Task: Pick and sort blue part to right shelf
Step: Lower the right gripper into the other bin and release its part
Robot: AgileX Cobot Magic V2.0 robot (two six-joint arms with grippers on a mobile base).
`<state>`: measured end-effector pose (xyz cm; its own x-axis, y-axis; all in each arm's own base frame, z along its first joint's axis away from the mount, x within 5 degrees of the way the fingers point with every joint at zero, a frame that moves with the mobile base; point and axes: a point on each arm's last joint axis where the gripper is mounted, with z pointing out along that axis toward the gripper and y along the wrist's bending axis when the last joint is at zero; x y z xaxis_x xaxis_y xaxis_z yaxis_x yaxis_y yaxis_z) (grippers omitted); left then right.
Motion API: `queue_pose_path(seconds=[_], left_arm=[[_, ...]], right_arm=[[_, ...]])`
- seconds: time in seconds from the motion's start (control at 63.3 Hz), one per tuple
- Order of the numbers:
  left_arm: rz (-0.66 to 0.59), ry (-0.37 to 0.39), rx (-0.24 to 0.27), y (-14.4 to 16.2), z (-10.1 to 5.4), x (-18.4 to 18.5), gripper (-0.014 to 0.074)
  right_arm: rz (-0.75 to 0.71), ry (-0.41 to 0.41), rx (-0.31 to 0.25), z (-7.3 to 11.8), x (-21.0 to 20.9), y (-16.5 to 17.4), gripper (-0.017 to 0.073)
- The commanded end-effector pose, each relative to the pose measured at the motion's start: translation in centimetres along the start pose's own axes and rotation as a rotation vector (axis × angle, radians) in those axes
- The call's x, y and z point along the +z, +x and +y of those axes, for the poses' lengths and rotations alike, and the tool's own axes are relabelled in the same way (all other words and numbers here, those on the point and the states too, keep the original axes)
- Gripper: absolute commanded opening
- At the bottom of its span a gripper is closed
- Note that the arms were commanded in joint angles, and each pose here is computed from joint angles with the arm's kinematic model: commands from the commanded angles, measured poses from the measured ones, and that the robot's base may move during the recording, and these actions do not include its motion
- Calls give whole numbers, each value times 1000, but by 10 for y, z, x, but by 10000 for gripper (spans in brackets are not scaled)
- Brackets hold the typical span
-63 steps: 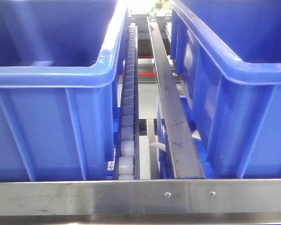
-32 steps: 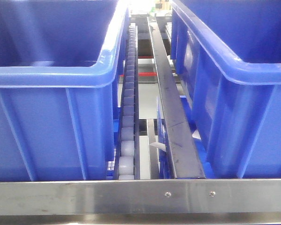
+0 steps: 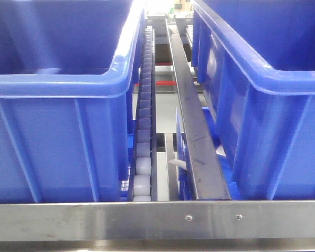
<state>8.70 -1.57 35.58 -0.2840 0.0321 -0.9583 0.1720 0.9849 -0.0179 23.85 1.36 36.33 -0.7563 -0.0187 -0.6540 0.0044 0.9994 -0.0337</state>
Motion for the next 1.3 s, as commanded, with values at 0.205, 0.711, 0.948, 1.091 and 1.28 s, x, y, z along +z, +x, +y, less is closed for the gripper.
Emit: queue_pose_path(seconds=[0.205, 0.711, 0.948, 1.091, 1.28], left_arm=[[-96, 7, -1, -14, -1, -3, 134], [-96, 7, -1, -14, -1, -3, 134], [-96, 7, -1, -14, -1, -3, 134], [-93, 7, -1, -14, -1, -4, 134], [-128, 1, 3, -11, 1, -21, 134]], right_arm=[[-5, -9, -96, -8, 73, -27, 215], [75, -13, -116, -5, 162, -19, 216], [86, -13, -117, -5, 162, -18, 467], [95, -11, -120, -5, 162, -18, 610], [105, -8, -118, -6, 152, -24, 608]])
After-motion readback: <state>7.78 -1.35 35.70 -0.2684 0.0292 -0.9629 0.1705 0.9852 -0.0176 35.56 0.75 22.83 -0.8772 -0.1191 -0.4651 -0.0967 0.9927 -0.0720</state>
